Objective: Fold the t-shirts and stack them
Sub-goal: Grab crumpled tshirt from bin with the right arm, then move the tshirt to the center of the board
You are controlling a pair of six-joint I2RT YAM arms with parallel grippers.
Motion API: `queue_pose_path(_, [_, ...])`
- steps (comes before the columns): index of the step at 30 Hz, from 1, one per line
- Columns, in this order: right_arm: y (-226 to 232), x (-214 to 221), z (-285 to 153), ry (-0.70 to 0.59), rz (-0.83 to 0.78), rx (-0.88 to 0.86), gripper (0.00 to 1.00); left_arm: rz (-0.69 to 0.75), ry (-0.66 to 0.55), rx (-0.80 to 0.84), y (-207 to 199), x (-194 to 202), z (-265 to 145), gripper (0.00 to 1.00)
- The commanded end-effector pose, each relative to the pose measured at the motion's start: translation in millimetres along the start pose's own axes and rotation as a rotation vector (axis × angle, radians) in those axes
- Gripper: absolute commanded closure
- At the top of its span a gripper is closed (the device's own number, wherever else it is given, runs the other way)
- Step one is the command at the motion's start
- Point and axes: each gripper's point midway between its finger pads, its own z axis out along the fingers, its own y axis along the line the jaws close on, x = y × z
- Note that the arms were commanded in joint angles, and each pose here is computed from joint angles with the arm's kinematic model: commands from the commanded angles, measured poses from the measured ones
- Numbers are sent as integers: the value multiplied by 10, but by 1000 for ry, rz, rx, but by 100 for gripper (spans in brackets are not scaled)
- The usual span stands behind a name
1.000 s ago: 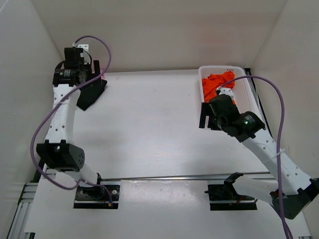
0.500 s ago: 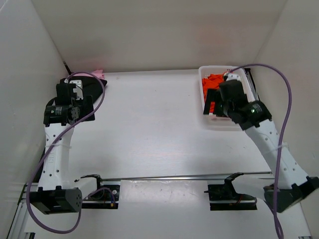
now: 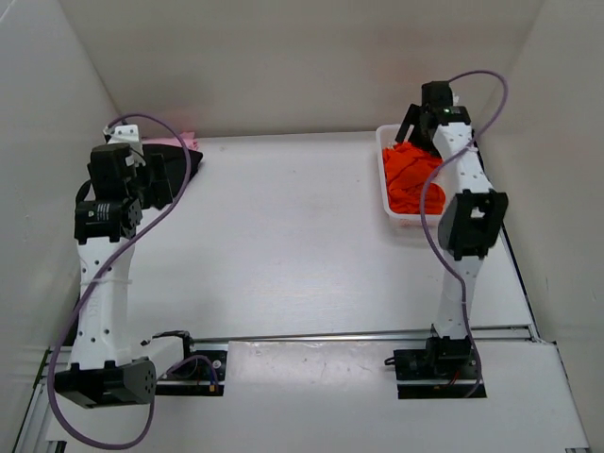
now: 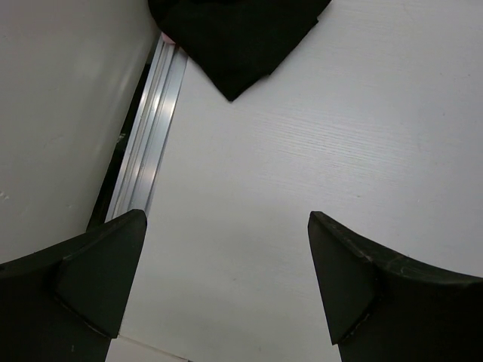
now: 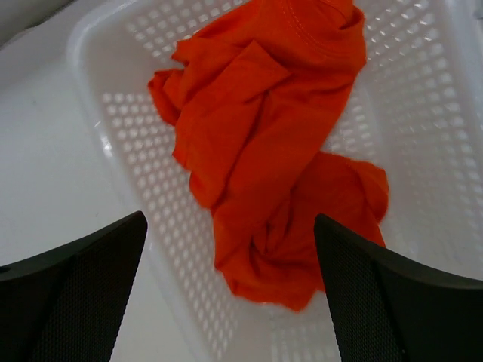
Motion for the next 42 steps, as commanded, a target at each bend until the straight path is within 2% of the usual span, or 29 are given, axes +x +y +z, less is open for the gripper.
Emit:
queue_pose_path(1, [102, 254, 526, 106, 26, -2, 6, -6, -2, 14, -66, -150, 204, 0])
queue_pose_path(5, [90, 423, 955, 103, 89, 2, 7, -4, 31, -4, -65, -248, 436, 0])
queue_pose_path(7, [67, 529, 1037, 117, 99, 10, 13, 3, 84, -11, -57, -171, 541, 0])
queue_pose_path(8, [79, 503, 1045, 107, 101, 5, 27, 4, 94, 10, -93, -149, 536, 0])
queue_pose_path(11, [59, 551, 1137, 124, 99, -11, 48, -12, 147, 75, -153, 3, 606, 0])
queue_pose_path(12, [39, 538, 1162, 128, 95, -22, 70, -11, 158, 84, -165, 54, 577, 0])
queue_pose_path(14, [18, 529, 1165, 138, 106, -39, 94, -8, 177, 85, -163, 197, 538, 0])
queue_pose_path(15, [-53, 467, 1030, 139, 127, -30, 100, -7, 181, 85, -160, 239, 515, 0])
queue_pose_path(19, [-66, 69, 462, 25, 126, -75, 100, -17, 151, 77, -101, 283, 354, 0])
queue_pose_path(20, [-41, -162, 128, -48, 116, -106, 100, -21, 124, 77, -87, 263, 285, 0])
queue_pose_path(22, [-23, -416, -256, -134, 91, -140, 100, -23, 113, 76, -81, 302, 243, 0])
queue_pose_path(23, [-12, -621, -664, -212, 100, -172, 100, -24, 109, 76, -77, 315, 217, 0])
queue_pose_path(25, [75, -836, -1143, -302, 104, -257, 100, -32, 88, 68, -34, 321, 138, 0])
queue_pose_path(26, [84, -1009, -1625, -393, 100, -306, 100, -32, 91, 87, -66, 355, 126, 0])
queue_pose_path(28, [122, -1155, -2128, -492, 101, -363, 100, -41, 72, 94, -54, 356, 55, 0])
queue_pose_path(29, [196, -1248, -2612, -585, 98, -424, 100, -42, 62, 111, -79, 343, 26, 0])
queue_pose_path(31, [313, -1313, -3137, -676, 94, -518, 100, -42, 64, 120, -95, 373, 13, 0])
queue_pose_path(32, [448, -1322, -3557, -751, 75, -614, 100, -43, 63, 134, -118, 372, 10, 0])
queue_pose_path(34, [741, -1222, -4054, -793, 13, -807, 100, -43, 65, 145, -137, 398, -1, 0])
queue_pose_path(35, [957, -1125, -4434, -832, -18, -940, 100, -44, 55, 155, -151, 386, -29, 0])
queue_pose_path(38, [1387, -795, -4860, -763, -45, -1186, 100, -45, 55, 180, -193, 383, -36, 0])
queue_pose_path(40, [1621, -587, -4917, -645, -31, -1300, 98, -45, 55, 189, -209, 383, -39, 0])
queue_pose_path(42, [1886, -241, -4729, -489, -58, -1343, 93, -46, 46, 189, -205, 349, -54, 0])
